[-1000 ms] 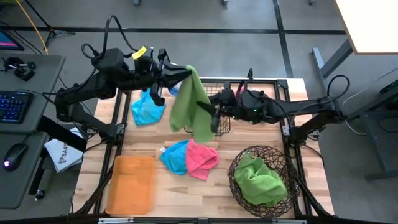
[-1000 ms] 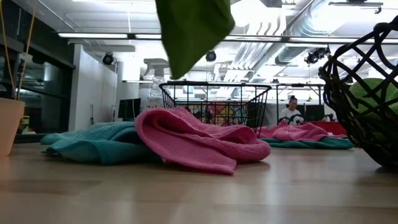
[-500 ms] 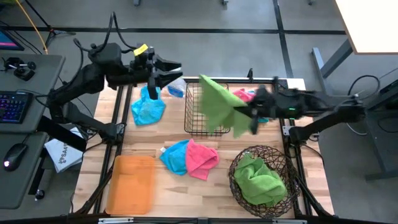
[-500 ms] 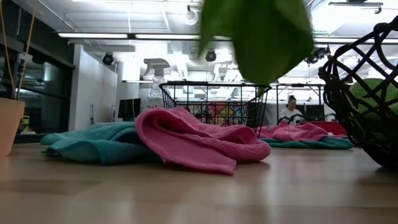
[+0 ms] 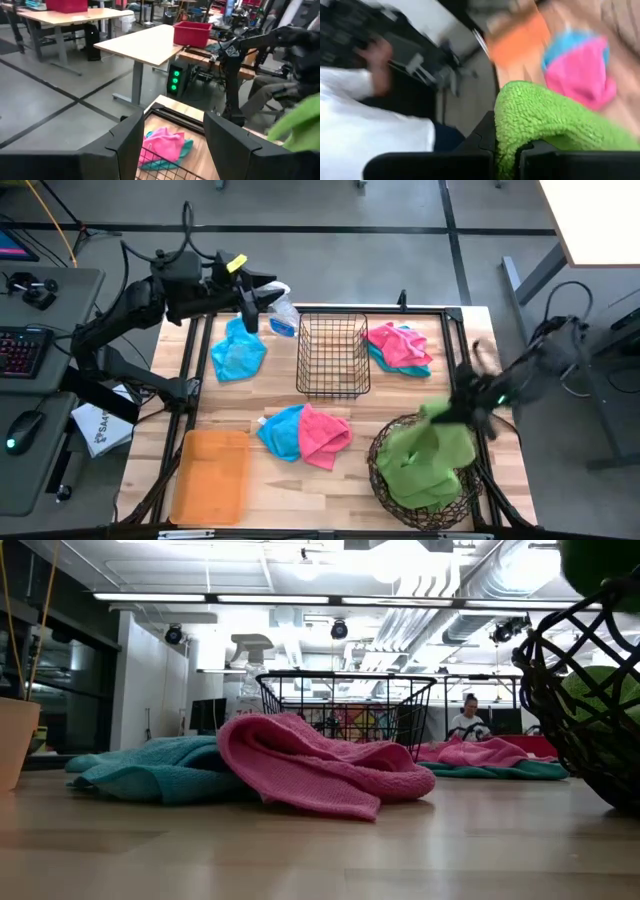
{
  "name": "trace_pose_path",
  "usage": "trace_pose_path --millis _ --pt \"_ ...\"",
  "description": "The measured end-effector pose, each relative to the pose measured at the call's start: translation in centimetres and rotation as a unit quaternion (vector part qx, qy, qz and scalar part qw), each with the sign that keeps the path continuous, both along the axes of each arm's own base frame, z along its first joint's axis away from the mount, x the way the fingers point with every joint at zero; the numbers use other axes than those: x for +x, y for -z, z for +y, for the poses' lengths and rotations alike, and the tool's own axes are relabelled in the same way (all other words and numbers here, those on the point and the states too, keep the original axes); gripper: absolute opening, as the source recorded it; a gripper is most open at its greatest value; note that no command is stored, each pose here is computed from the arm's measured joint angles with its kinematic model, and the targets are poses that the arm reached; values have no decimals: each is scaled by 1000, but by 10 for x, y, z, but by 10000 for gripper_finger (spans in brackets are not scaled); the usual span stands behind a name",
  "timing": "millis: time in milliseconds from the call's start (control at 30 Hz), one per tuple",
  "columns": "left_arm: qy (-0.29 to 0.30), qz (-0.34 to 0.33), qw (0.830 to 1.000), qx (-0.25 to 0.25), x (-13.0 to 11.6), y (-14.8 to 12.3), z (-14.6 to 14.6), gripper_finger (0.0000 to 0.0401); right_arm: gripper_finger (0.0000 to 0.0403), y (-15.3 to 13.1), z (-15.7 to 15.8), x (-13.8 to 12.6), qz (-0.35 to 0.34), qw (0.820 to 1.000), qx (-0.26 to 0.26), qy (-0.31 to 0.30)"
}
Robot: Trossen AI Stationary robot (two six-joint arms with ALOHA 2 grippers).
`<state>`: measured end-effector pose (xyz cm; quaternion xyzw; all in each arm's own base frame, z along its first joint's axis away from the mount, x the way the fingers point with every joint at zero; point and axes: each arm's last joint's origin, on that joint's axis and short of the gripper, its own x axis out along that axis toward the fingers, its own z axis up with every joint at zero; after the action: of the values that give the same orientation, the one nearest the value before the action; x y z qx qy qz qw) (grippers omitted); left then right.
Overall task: Sort microfiber towel by color & place in baskets
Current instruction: Put the green towel into the round wire basket
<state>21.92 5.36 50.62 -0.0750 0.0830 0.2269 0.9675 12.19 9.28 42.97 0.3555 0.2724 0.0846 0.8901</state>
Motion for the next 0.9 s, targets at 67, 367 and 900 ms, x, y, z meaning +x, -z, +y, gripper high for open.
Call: trace_pose_path --millis 67,367,900 --pt "21 23 1000 2 4 9 0 193 0 20 15 5 47 999 6 -3" --pt "97 102 988 -59 24 60 -1 193 0 142 58 0 326 943 67 29" --pt "196 129 962 -139 29 78 -24 193 42 224 62 -1 372 912 160 70"
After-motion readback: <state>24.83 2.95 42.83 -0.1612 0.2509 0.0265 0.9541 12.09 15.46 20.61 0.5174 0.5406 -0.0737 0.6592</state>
